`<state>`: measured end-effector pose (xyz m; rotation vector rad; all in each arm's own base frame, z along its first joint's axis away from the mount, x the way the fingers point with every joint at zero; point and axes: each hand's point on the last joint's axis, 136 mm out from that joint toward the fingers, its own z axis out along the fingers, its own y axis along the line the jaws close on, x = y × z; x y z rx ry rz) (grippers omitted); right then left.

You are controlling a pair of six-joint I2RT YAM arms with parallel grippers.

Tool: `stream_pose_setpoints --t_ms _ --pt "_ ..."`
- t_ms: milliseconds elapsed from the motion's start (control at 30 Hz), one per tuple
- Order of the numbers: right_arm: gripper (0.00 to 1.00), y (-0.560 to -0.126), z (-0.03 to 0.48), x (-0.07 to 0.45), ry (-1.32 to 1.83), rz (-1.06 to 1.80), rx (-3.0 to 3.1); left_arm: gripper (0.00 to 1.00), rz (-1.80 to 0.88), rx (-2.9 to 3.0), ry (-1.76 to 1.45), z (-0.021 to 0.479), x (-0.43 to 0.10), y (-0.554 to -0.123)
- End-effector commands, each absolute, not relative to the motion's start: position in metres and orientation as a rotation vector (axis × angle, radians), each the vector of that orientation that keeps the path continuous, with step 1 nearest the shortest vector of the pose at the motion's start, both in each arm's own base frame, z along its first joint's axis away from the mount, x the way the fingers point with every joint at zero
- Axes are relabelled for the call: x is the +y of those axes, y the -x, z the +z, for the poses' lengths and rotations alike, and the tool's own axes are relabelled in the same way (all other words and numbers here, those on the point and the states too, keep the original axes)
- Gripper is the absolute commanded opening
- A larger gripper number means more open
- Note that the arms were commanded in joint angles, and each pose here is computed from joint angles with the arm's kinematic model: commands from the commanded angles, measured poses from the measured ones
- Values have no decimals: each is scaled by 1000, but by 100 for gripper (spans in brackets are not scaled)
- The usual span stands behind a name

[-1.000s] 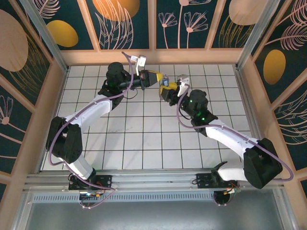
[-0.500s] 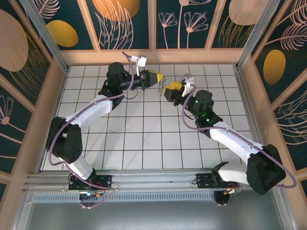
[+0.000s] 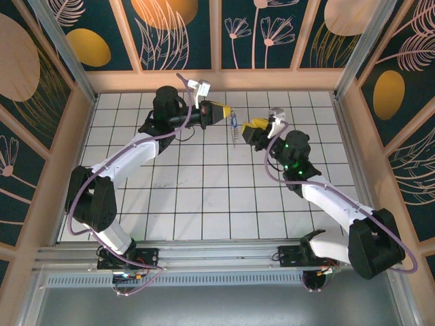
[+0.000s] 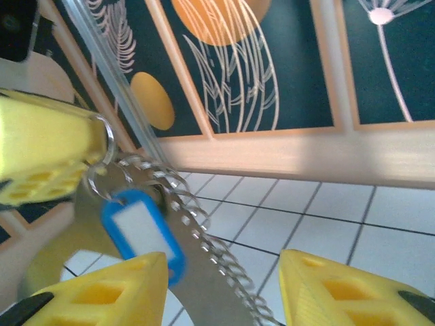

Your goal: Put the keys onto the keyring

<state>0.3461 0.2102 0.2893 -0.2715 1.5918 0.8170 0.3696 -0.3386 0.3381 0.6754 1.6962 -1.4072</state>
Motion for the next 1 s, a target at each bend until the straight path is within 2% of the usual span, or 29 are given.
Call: stream_pose_setpoints --t_ms 0,300,633,967 --pt "47 -334 300 198 236 877 1529 0 -1261 1669 -770 352 -336 -370" --pt "48 -319 286 200 271 939 1549 0 -1224 1736 -925 332 -342 -367" --pt "57 -295 301 227 483 1095 1492 0 -1249 1742 -941 329 -343 -362" --pt "59 -305 297 250 596 1187 1515 0 -1298 1715 -966 332 -344 -350"
